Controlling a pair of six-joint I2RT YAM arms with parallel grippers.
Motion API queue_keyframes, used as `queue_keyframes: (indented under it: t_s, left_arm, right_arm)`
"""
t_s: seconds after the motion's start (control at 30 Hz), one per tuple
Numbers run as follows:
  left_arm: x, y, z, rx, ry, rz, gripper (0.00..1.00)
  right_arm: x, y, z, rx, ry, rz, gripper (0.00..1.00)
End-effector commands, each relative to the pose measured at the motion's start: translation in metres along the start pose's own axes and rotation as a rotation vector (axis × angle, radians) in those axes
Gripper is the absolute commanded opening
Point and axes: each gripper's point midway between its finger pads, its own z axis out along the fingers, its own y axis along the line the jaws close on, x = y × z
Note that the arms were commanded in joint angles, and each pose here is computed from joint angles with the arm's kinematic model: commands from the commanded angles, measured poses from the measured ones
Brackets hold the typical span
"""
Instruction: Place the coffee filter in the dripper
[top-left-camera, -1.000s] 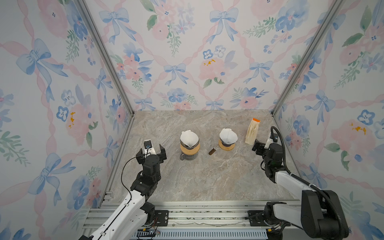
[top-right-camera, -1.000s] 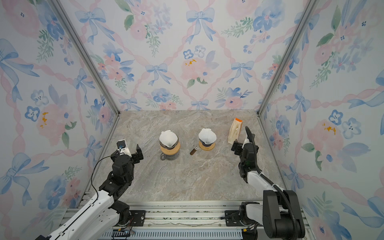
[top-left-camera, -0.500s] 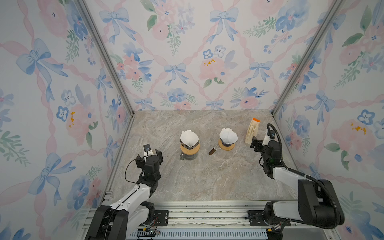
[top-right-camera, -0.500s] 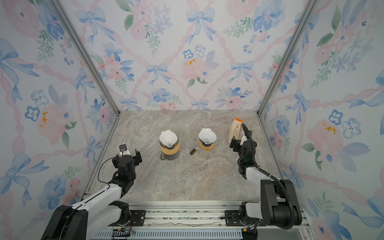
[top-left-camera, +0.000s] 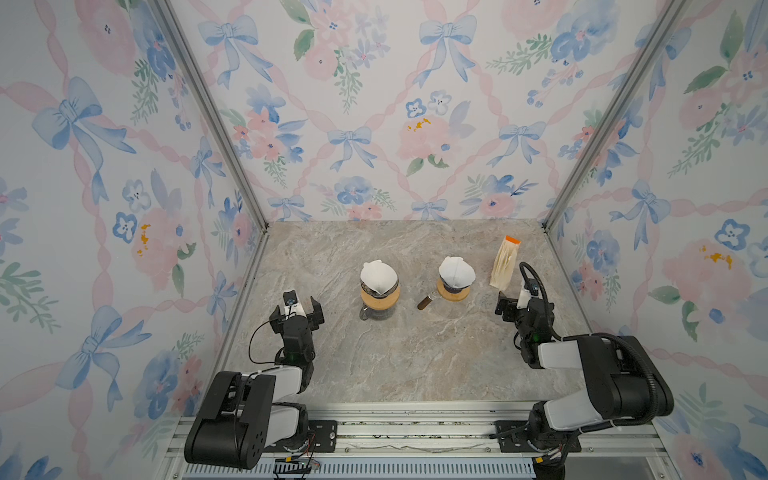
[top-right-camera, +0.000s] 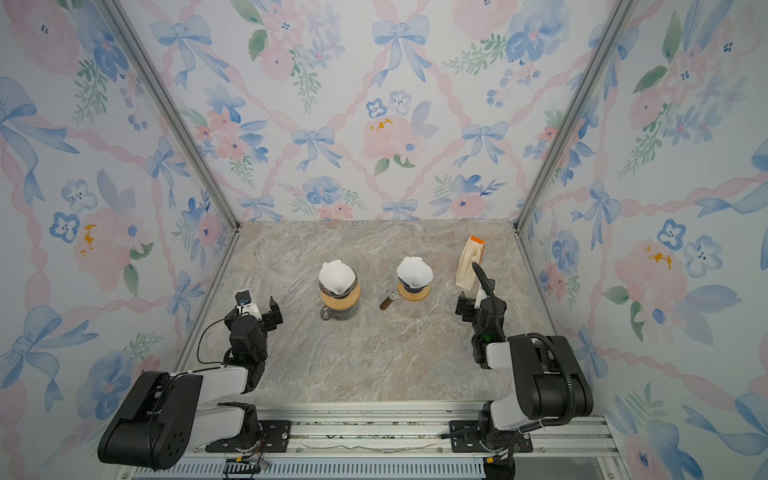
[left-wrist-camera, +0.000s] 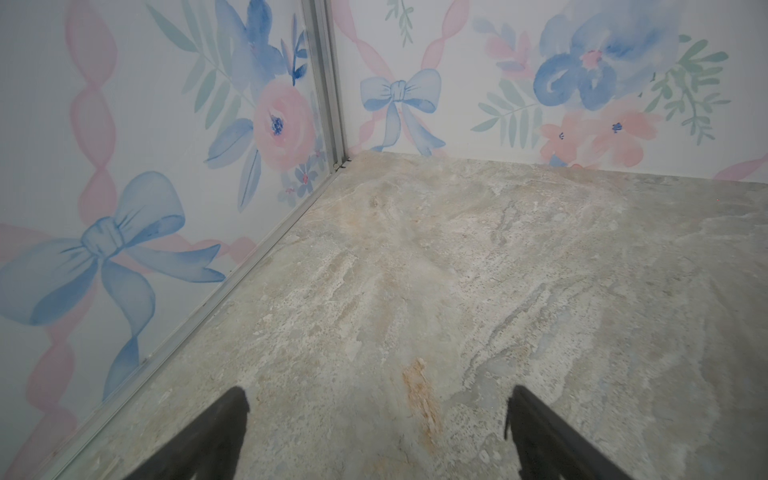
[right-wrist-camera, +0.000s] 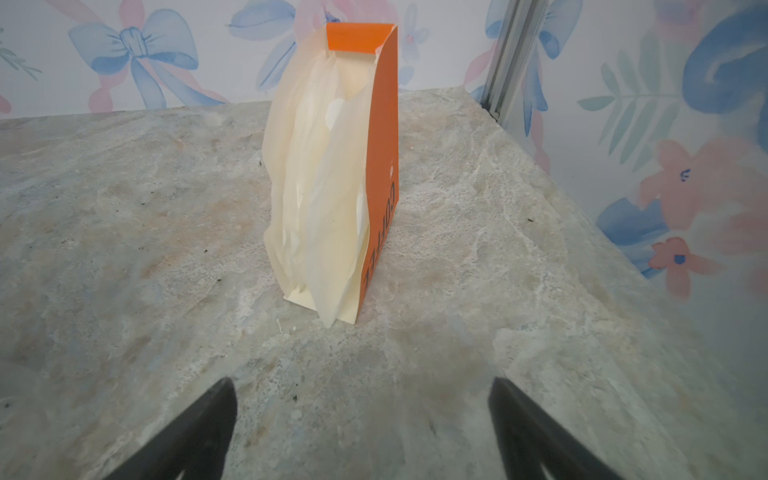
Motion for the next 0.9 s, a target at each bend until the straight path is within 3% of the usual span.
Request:
queue_keyframes:
  t_s: [0.0, 0.23, 0.87]
  left_arm:
    - [-0.025, -0.012, 0.009, 0.062, -0.086, -0.001, 0.98]
    - [-0.008, -0.026, 0.022, 0.112, -0.067, 0.013, 0.98]
    - [-0.003, -0.032, 0.032, 0.121, -0.032, 0.032, 0.98]
  right_arm:
    - [-0.032, 0.003, -0.004, -0.009, -0.131, 0.007, 0.97]
    - [-0.030, 0.012, 0.013, -0.052, -0.039, -0.017, 0.96]
    - [-0.029, 0.017, 0.013, -0.025, -0.031, -0.058, 0.96]
